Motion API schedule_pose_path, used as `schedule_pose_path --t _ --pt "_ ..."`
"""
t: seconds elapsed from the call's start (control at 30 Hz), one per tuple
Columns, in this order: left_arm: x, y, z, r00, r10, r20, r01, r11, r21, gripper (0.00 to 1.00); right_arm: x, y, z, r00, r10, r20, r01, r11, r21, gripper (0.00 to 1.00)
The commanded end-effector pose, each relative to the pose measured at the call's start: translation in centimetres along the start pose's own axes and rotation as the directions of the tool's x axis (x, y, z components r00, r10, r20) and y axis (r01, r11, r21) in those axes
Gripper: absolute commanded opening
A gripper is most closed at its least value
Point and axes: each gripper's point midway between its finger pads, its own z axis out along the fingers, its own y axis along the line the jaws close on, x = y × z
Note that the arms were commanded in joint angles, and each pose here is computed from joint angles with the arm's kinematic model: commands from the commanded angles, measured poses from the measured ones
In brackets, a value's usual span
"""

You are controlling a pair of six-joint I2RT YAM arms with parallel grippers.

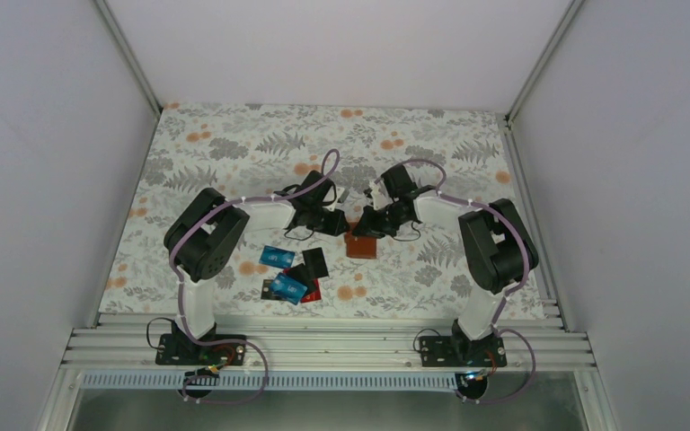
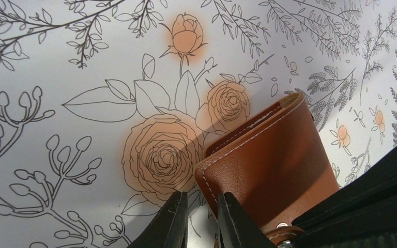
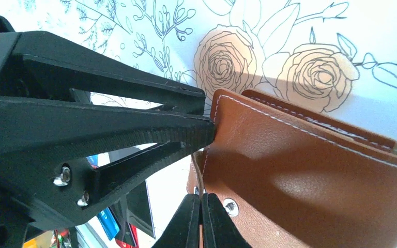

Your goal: Put the credit cards into the card holder

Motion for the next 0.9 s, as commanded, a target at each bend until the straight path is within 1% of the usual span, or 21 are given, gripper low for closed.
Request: schedule_pose_path --t 0.0,0.53,0.87 --pt "-0.3 0.3 0.4 1.0 0.027 0.0 -0.027 0.999 -0.032 0.17 -0.4 0.5 -0.5 1.0 -0.024 0.008 0.024 0.999 0.03 0.04" --pt "-0.5 0.2 0.3 1.0 0.027 0.007 -0.027 0.998 -0.049 0.17 0.5 0.2 -0.6 1.0 0.014 -0.013 -0.014 0.999 0.036 0.05" --pt "-0.5 0.4 0.3 1.0 0.029 0.007 -0.028 0.998 -0.064 0.17 0.7 -0.6 -0.6 1.0 0.027 -0.01 -0.026 0.997 0.079 0.05"
